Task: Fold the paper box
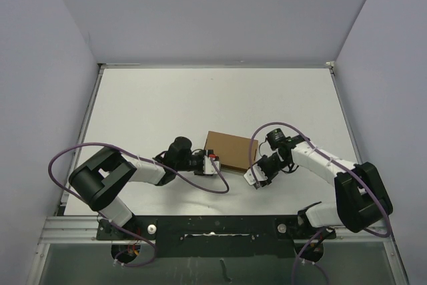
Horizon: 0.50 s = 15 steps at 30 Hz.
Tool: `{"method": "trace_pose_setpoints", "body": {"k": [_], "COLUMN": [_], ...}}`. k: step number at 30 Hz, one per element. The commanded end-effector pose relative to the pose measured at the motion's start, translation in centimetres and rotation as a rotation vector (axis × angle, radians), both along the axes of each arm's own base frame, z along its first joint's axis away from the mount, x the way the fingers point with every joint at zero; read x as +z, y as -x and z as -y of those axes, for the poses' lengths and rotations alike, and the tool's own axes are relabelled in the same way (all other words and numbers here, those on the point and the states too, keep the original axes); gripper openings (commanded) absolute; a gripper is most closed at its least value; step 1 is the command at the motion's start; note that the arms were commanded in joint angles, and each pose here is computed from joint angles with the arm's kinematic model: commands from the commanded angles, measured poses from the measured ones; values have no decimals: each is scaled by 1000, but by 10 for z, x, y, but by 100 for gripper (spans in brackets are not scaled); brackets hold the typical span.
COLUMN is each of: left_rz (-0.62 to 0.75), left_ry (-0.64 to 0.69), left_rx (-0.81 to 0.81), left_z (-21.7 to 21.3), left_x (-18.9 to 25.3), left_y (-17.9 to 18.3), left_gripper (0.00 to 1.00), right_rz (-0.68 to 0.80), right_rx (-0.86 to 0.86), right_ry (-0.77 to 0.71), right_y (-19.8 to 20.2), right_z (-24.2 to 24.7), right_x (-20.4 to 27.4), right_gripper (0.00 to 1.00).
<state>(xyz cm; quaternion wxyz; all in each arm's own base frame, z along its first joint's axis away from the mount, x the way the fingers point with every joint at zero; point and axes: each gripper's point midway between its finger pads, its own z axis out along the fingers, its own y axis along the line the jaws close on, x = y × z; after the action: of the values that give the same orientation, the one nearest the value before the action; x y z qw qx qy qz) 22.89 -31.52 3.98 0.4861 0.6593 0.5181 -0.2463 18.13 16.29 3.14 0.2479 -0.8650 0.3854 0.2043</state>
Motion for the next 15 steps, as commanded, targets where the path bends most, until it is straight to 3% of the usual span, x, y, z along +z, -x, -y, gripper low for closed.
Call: {"method": "trace_pose_setpoints", "body": {"k": [1, 8, 15], "left_rz": [-41, -47, -54], "left_ry": [-6, -6, -8], "left_rx": [-16, -17, -19], "left_z": [-1, -1, -1], "left_x": [-5, -5, -6], "left_y": [6, 5, 6], "left_gripper": [39, 39, 39], "right_rz": [33, 55, 38], "right_rx": [-11, -25, -58], "right_ry": [-22, -118, -83], "right_y": [-7, -5, -9], "right_z": [-1, -4, 4], "right_x": [7, 29, 23], "right_gripper": [28, 29, 27]}}
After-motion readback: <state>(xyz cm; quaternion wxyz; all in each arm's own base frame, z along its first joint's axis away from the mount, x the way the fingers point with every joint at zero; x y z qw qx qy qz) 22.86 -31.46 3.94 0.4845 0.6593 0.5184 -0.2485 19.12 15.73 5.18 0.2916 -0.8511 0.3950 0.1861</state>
